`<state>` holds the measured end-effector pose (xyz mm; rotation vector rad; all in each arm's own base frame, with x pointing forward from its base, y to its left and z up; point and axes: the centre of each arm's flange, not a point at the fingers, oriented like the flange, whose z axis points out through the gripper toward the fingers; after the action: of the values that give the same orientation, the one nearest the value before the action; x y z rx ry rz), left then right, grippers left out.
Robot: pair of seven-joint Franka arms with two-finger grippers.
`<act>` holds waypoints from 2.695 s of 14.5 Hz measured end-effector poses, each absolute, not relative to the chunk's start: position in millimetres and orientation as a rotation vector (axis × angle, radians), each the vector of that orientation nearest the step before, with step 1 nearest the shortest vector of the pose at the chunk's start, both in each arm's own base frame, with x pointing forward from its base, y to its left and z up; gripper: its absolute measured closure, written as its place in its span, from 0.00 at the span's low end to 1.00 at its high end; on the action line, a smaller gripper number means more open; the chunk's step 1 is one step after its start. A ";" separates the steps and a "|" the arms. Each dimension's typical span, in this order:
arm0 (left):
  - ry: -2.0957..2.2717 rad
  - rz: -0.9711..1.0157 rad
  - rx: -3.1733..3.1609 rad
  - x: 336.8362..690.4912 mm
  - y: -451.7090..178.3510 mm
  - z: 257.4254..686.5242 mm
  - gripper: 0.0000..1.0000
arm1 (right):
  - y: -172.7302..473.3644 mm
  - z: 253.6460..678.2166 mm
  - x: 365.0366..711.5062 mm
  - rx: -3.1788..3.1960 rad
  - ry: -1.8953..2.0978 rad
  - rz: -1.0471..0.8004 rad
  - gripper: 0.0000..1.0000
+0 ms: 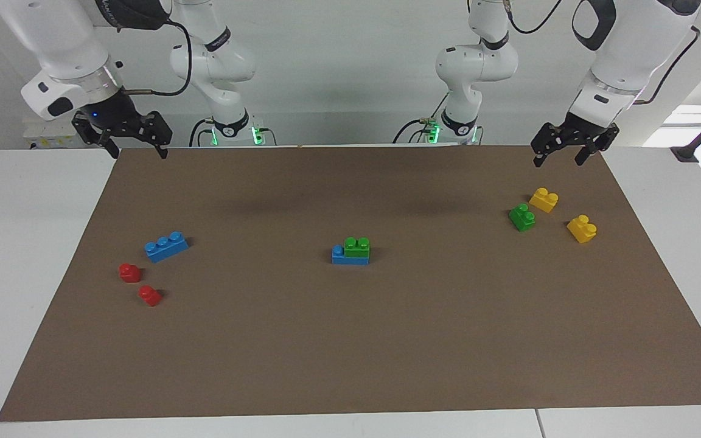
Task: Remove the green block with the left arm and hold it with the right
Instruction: 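Move the left gripper and the right gripper toward the green-blue block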
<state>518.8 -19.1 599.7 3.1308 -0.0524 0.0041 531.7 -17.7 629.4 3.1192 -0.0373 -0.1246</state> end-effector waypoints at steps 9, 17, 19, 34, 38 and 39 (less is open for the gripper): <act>-0.053 0.000 3.131 518.6 -19.3 599.4 0.00 | -17.7 629.5 531.8 3.119 -0.045 -0.122 0.00; -0.048 -0.009 3.131 518.0 -19.6 598.4 0.00 | 2.9 629.1 536.4 3.057 -0.681 -0.072 0.00; -0.021 -0.010 3.132 517.9 -19.8 598.1 0.00 | 15.7 628.0 536.3 3.022 -0.908 -0.088 0.00; 0.836 -0.034 3.032 476.7 -156.0 579.2 0.00 | 93.5 574.5 567.5 2.689 -2.054 -0.487 0.10; 1.266 -0.006 2.817 466.4 -188.8 572.2 0.00 | 106.6 540.3 583.7 2.621 -2.151 -0.662 0.08; 1.369 -0.009 2.745 465.3 -194.0 572.6 0.00 | 105.5 529.5 588.9 2.596 -2.178 -0.685 0.09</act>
<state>465.3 -194.0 572.6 2.7451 1.3687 -0.0089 588.9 105.5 529.5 2.5957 -2.1777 -0.6845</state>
